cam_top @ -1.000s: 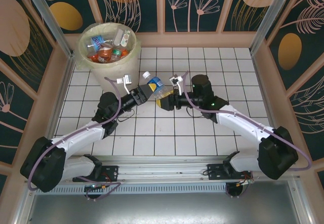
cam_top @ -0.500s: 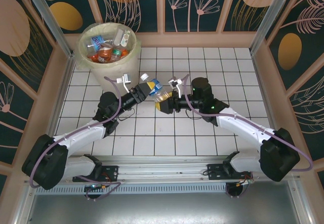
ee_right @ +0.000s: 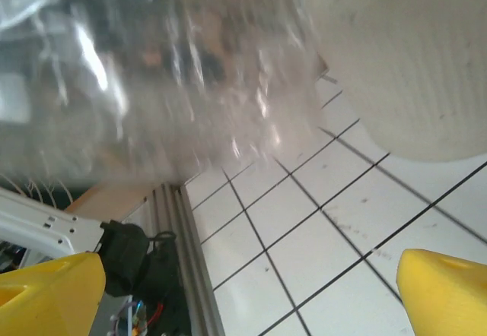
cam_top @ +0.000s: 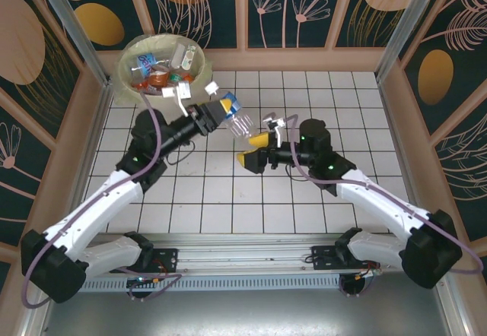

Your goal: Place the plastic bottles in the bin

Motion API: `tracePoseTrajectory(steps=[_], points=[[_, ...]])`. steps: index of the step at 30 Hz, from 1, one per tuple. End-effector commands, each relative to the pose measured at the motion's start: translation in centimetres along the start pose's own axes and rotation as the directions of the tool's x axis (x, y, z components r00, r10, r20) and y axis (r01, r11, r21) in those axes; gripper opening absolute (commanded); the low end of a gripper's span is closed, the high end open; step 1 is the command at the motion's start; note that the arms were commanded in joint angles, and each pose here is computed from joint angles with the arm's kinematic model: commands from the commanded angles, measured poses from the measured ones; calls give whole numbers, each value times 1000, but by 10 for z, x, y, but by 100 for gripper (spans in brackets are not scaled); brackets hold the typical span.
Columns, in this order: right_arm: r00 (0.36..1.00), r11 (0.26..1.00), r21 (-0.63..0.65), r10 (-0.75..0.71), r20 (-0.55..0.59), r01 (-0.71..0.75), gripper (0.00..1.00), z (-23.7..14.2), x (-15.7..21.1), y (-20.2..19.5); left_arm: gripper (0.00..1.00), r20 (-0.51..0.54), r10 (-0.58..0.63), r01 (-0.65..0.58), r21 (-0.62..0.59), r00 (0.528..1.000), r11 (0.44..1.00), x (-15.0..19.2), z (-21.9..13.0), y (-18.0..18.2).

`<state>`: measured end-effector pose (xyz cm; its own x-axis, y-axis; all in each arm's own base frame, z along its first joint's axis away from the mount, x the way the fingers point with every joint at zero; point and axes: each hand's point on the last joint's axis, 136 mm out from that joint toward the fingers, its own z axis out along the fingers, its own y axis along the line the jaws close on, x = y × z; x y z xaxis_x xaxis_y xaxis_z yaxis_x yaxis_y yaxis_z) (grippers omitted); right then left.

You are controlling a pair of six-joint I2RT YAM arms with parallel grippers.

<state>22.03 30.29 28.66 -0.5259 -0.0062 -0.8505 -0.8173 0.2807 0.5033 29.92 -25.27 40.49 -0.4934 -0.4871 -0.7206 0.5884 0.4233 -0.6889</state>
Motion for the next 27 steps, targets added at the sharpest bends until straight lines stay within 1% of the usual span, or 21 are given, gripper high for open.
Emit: tracePoseTrajectory(steps=[1, 3, 4, 7, 9, 12, 14, 16, 20, 23, 25, 27], points=[[998, 997, 56, -45, 39, 43, 99, -14, -9, -1, 54, -81, 218, -230, -195, 972, 953, -18, -8, 10], [997, 995, 76, -60, 47, 56, 99, -20, -13, 1, 55, -99, 309, -324, -270, 946, 907, -38, -10, 10], [996, 994, 87, -69, 55, 64, 99, -23, -15, 2, 55, -118, 356, -375, -316, 927, 871, -49, -11, 12], [995, 991, 115, -82, 63, 74, 99, -31, -18, 3, 55, -177, 468, -495, -437, 866, 751, -79, -17, 16], [994, 989, 127, -89, 67, 79, 99, -35, -19, 4, 55, -220, 518, -551, -502, 827, 667, -95, -21, 22], [993, 986, 144, -96, 72, 85, 99, -40, -20, 5, 55, -290, 572, -611, -601, 767, 515, -117, -31, 34], [993, 985, 150, -98, 73, 86, 99, -42, -21, 5, 55, -343, 594, -634, -666, 728, 393, -129, -39, 47], [992, 984, 151, -101, 73, 89, 99, -43, -22, 6, 55, -388, 610, -652, -698, 691, 295, -139, -43, 54], [992, 984, 155, -103, 70, 91, 99, -44, -23, 6, 56, -464, 624, -688, -706, 629, 168, -151, -40, 63], [992, 984, 156, -101, 71, 89, 99, -45, -23, 7, 56, -522, 621, -691, -722, 585, 45, -161, -42, 72], [993, 984, 157, -98, 71, 86, 99, -45, -22, 7, 56, -557, 618, -701, -713, 554, -15, -164, -41, 78], [993, 984, 159, -95, 69, 83, 99, -46, -21, 7, 56, -589, 603, -710, -702, 538, -52, -164, -39, 88]])
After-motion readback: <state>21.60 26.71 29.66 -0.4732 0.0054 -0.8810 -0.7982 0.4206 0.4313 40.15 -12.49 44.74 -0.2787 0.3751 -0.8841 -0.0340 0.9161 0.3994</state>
